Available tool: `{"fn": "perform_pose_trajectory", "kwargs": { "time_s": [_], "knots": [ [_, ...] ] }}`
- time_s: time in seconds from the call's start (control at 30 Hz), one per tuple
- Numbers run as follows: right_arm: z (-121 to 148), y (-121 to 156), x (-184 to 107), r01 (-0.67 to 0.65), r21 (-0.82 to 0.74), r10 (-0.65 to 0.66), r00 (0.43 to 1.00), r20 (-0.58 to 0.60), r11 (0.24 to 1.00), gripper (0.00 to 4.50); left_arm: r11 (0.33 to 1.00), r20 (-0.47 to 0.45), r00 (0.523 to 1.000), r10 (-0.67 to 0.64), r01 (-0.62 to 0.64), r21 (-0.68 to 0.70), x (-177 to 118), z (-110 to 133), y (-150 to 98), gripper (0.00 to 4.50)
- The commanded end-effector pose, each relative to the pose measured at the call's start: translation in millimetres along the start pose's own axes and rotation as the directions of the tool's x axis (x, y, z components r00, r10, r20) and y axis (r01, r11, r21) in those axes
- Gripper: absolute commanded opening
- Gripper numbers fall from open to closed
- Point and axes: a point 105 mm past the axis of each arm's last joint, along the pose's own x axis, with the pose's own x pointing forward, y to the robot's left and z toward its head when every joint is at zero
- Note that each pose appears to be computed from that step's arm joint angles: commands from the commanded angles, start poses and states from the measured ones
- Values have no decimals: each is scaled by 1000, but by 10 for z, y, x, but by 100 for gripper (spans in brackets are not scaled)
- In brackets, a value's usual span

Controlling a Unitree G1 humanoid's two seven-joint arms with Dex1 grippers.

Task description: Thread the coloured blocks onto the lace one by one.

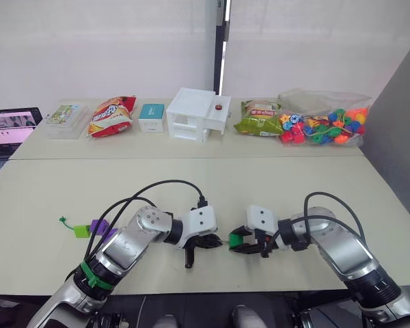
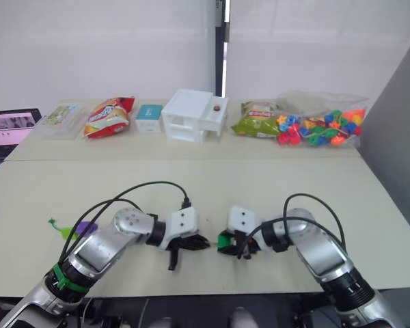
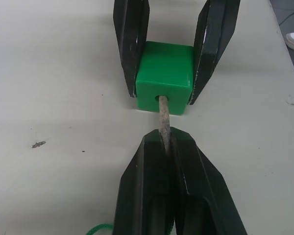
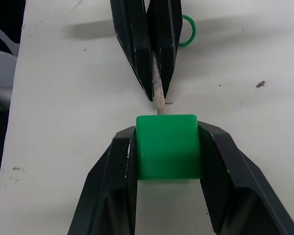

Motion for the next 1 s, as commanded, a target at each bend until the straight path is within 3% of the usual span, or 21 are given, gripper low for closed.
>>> {"fn": "perform_pose_trajectory", "kwargs": {
  "time_s": [0.03, 0.3, 0.43, 0.67, 1.0],
  "knots": [
    [60, 22, 22, 2, -7, -2, 1000, 19, 1000, 118, 995, 71, 995, -64, 58, 76, 138, 251, -79, 0],
    [65, 32, 38, 13, 0, -13, 1000, 20, 1000, 118, 989, 135, 982, -133, 122, 83, 314, 384, -128, 0],
    [66, 34, 35, 21, 6, -21, 1000, 20, 1000, 118, 993, 166, 979, -115, 111, 31, 232, 361, -86, 0],
    [30, 54, 18, 29, 17, -29, 999, 13, 999, 118, 996, 132, 989, -70, 62, 63, -178, 221, 21, 231],
    [26, 81, 6, 30, 23, -31, 999, 14, 999, 118, 1000, 61, 998, 9, -10, 20, -404, -160, 162, 231]
  ]
}}
